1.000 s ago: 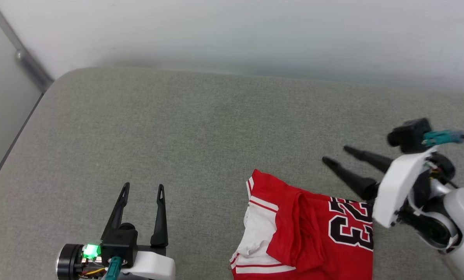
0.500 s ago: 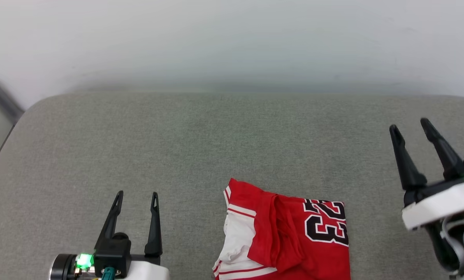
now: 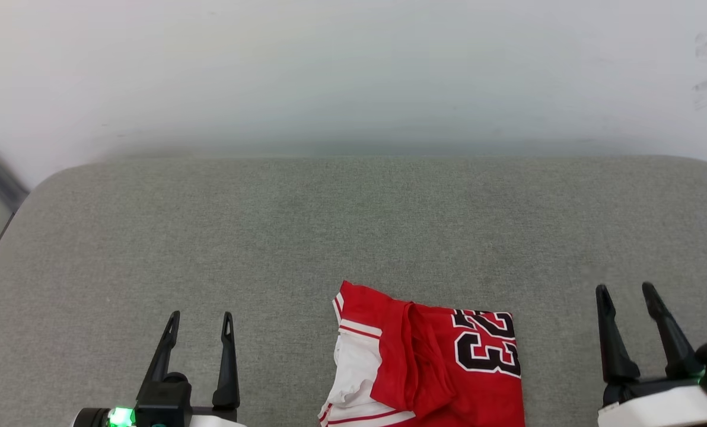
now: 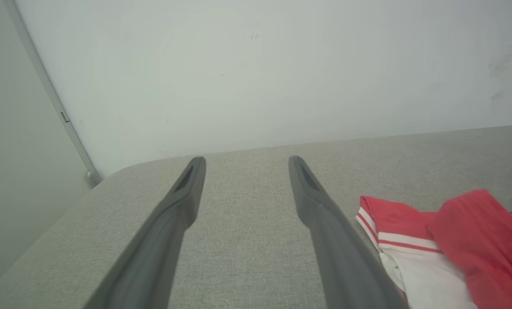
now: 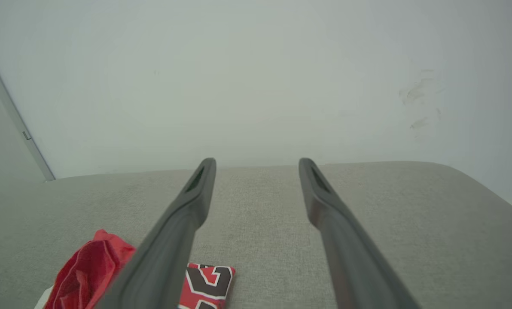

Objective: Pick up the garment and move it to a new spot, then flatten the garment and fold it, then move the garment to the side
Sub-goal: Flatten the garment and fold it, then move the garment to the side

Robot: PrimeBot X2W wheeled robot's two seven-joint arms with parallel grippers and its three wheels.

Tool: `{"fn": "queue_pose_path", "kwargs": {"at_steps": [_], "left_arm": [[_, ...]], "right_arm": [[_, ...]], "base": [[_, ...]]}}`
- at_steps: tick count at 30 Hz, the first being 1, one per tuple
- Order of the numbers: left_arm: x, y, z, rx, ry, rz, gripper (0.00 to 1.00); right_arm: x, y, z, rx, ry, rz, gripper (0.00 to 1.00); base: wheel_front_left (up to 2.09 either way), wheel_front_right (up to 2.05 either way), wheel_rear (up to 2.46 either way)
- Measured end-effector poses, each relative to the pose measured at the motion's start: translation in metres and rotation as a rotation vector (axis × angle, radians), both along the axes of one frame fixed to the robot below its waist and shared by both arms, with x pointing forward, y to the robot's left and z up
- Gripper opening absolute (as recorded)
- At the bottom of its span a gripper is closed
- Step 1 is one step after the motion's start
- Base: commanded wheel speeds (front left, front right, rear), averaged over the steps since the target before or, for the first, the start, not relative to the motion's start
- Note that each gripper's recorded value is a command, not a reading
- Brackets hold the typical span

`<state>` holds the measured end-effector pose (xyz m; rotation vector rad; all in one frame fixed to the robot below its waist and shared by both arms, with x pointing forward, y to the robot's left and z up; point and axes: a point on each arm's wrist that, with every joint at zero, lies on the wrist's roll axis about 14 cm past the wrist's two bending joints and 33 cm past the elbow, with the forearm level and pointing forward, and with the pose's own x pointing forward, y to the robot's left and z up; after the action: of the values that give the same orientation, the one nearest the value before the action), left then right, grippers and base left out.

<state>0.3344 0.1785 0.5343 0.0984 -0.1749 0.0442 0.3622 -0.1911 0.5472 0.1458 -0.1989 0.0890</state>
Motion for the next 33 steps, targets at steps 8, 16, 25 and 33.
{"fn": "queue_pose_path", "kwargs": {"at_steps": [8,16,25,33], "left_arm": [[-0.005,0.003,-0.005,-0.003,0.015,0.008,1.0],[-0.006,0.004,-0.008,-0.005,0.024,0.008,1.0],[-0.005,0.003,-0.01,-0.012,0.032,0.007,1.0],[-0.004,0.006,-0.013,-0.014,0.042,0.011,1.0]], "right_arm": [[-0.017,0.0,-0.025,0.013,0.067,-0.021,1.0],[-0.02,0.005,-0.029,0.008,0.075,-0.019,1.0],[0.01,-0.005,0.039,-0.107,-0.126,0.0,1.0],[0.046,0.018,0.08,-0.262,-0.103,0.147,1.0]], "base": [[0.0,0.0,0.0],[0.0,0.0,0.0],[0.0,0.0,0.0],[0.0,0.0,0.0]]}}
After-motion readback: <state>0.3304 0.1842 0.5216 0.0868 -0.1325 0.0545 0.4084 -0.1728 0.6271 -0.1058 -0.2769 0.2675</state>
